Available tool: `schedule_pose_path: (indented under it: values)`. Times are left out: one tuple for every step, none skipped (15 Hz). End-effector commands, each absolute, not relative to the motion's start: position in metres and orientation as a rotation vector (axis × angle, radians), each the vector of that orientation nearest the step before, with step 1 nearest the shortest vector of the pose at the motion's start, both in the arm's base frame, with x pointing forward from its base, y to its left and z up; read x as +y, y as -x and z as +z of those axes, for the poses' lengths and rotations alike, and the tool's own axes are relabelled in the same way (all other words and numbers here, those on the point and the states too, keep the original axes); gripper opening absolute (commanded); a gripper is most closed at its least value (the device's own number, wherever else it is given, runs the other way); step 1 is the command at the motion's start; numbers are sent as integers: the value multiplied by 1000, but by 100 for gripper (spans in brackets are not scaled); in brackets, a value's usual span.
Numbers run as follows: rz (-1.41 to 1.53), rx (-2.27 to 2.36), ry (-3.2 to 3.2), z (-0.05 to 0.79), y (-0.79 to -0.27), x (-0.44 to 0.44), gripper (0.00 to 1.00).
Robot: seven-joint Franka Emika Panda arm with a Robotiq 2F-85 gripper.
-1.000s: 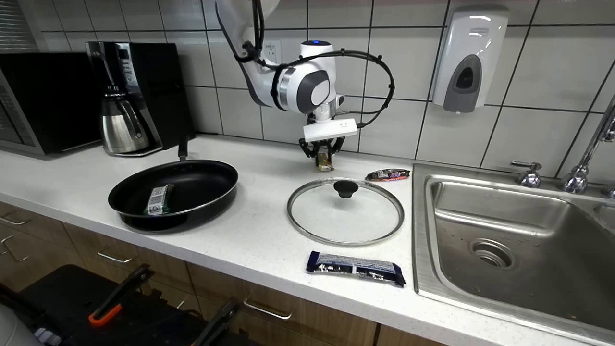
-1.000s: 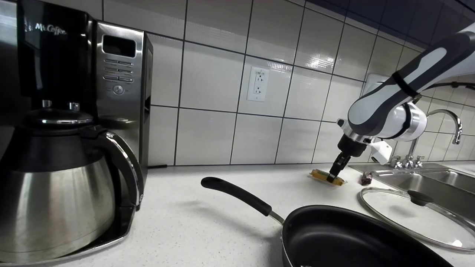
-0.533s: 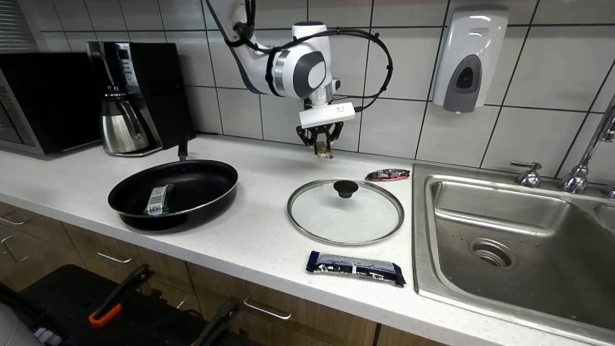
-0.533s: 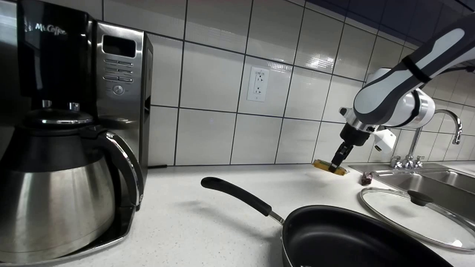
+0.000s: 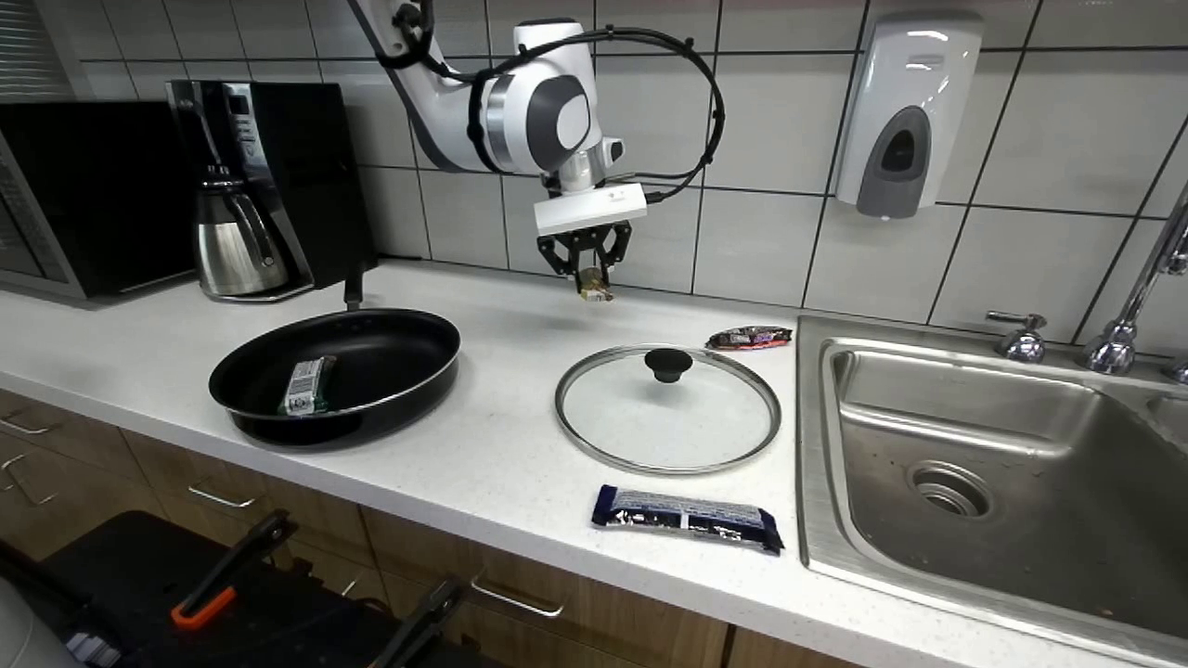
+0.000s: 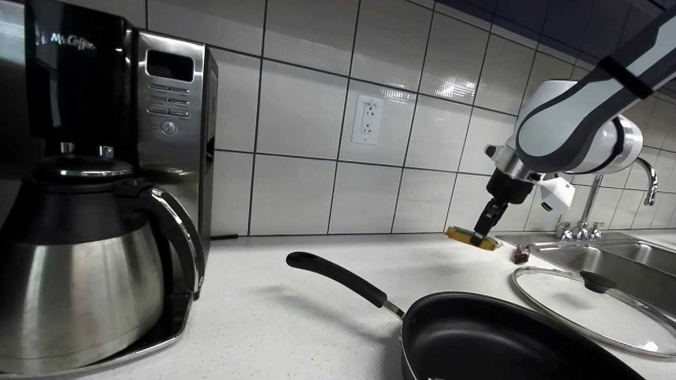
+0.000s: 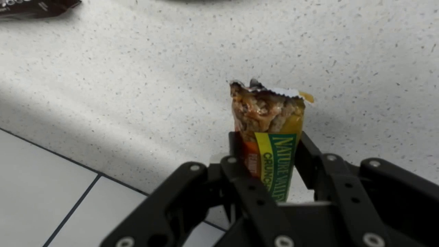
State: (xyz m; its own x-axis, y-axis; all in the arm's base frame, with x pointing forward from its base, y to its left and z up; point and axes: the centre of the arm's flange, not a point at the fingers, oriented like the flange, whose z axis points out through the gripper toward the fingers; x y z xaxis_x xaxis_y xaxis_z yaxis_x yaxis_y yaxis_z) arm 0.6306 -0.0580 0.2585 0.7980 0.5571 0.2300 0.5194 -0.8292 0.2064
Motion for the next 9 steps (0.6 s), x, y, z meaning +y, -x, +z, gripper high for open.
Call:
schedule_pose_path:
  values:
    - [434,837,-2849,270,-593,-51,16]
    - [433,841,-2850,271,-586,-50,16]
    - [437,837,-2846,272,-580,-48,16]
    - [437,830,-2841,274,-575,-45,16]
    - [437,818,-2836,275,-570,-42,16]
    - [437,799,-2834,276,-566,-38,16]
    - [443,771,-2833,278,-561,-30,16]
    - [427,724,-2829,281,-559,-23,16]
    - [414,674,-2821,282,-557,-13,16]
